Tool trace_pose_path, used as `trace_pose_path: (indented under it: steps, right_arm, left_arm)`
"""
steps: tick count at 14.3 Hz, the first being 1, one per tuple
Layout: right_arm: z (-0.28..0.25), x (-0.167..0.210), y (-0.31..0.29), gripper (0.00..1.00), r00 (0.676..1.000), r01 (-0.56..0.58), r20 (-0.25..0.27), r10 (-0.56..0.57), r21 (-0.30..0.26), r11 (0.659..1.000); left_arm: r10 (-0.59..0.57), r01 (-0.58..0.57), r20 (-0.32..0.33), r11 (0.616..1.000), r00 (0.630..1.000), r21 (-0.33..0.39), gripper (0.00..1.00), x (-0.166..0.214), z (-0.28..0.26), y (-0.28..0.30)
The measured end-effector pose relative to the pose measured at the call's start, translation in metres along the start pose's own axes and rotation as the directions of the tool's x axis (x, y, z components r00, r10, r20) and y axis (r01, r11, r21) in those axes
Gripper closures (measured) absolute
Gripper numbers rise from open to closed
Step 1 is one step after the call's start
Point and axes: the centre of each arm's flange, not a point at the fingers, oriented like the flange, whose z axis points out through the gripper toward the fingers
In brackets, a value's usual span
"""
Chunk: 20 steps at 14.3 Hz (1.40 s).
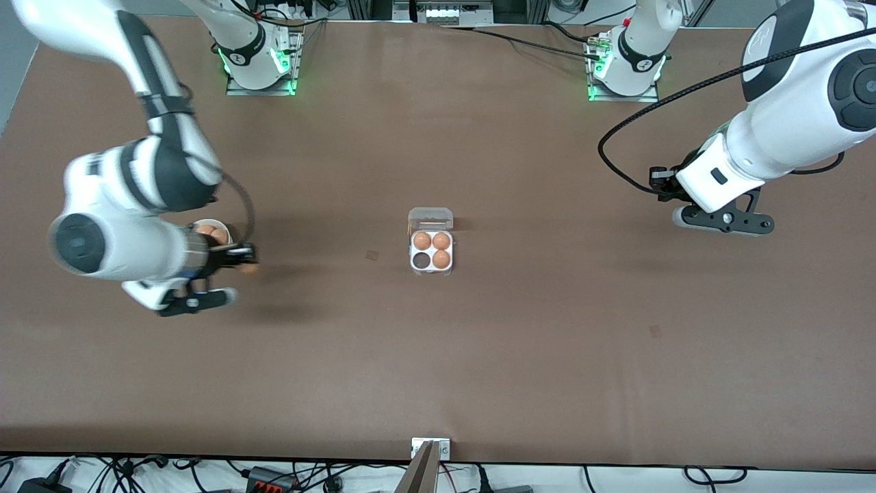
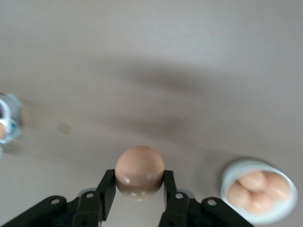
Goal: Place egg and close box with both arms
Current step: 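Carry the egg with the right gripper over the clear egg carton, then lower the egg into the empty carton slot and open the right gripper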
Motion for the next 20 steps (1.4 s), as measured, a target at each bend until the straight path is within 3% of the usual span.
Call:
trace_pose_path:
  steps: [3, 7, 12, 20]
  right_arm:
    - [0.028, 0.011, -0.077, 0.55, 0.998, 0.008, -0.058, -0.008, 0.004, 1.0]
    - [0.073, 0.014, -0.173, 0.55, 0.987, -0.081, -0.137, 0.087, 0.047, 0.996]
    - [0.109, 0.0, -0.239, 0.55, 0.983, -0.113, -0.14, 0.122, 0.067, 0.991]
    - [0.169, -0.003, -0.273, 0.55, 0.981, -0.118, -0.143, 0.13, 0.09, 0.989]
  left_arm:
    - [-0.004, 0.004, 0.0, 1.0, 1.0, -0.001, 0.99, 0.001, 0.001, -0.003]
    - [-0.008, 0.008, 0.0, 1.0, 1.0, -0.002, 0.99, 0.002, 0.001, -0.005]
    - [-0.009, 0.009, 0.0, 1.0, 1.0, -0.002, 0.99, 0.002, 0.001, -0.006]
    - [-0.008, 0.008, 0.0, 1.0, 1.0, -0.002, 0.99, 0.002, 0.001, -0.006]
